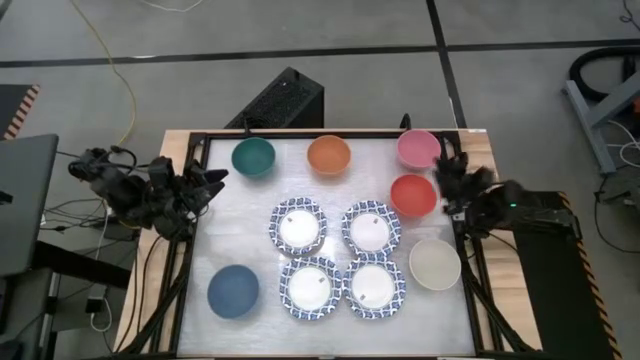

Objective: Nest bowls inside each other
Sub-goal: Stack the blue patterned bowl on top of the blue patterned bowl

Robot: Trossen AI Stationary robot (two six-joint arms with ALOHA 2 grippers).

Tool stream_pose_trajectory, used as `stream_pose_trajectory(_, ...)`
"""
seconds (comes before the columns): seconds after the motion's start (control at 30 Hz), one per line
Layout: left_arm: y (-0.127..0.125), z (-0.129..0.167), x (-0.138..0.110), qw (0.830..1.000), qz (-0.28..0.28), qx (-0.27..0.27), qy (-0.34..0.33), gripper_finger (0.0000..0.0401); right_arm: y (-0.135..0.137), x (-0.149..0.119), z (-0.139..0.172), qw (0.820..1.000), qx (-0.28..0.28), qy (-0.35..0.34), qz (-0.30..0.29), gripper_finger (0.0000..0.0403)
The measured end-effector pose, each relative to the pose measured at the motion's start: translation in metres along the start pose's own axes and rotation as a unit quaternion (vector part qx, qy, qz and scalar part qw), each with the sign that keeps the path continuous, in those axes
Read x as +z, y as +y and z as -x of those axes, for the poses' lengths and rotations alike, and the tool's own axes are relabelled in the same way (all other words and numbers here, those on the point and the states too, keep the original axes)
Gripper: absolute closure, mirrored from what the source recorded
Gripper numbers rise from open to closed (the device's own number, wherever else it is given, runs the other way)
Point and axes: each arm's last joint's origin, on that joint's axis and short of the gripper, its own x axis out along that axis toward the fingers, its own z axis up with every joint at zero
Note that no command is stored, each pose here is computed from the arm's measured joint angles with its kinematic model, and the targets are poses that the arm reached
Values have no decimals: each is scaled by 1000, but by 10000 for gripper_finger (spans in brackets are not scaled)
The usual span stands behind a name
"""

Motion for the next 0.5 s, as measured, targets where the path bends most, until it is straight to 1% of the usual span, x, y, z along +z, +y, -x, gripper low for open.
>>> stream_pose_trajectory(0.03,-1,-1,1,1000,7,4,4,189,1,8,-1,998,-3,-30,-49,207)
stream_pose_trajectory(0.1,-2,-2,5,1000,19,11,13,189,1,23,-1,986,-6,-81,-142,207)
stream_pose_trajectory(0.17,-2,-3,6,999,25,20,25,189,1,35,-2,971,-19,-116,-208,207)
stream_pose_trajectory(0.2,-1,-4,7,999,26,24,28,189,0,38,-2,966,-31,-125,-225,207)
stream_pose_trajectory(0.23,-1,-4,7,999,27,27,31,188,0,40,-2,961,-43,-131,-239,207)
stream_pose_trajectory(0.3,0,-5,7,999,24,33,34,188,0,45,-3,956,-50,-142,-254,207)
stream_pose_trajectory(0.4,1,-6,7,998,25,39,31,188,0,49,-3,954,-54,-150,-256,207)
stream_pose_trajectory(0.5,2,-6,6,998,35,28,41,188,-2,49,-3,950,-88,-158,-256,207)
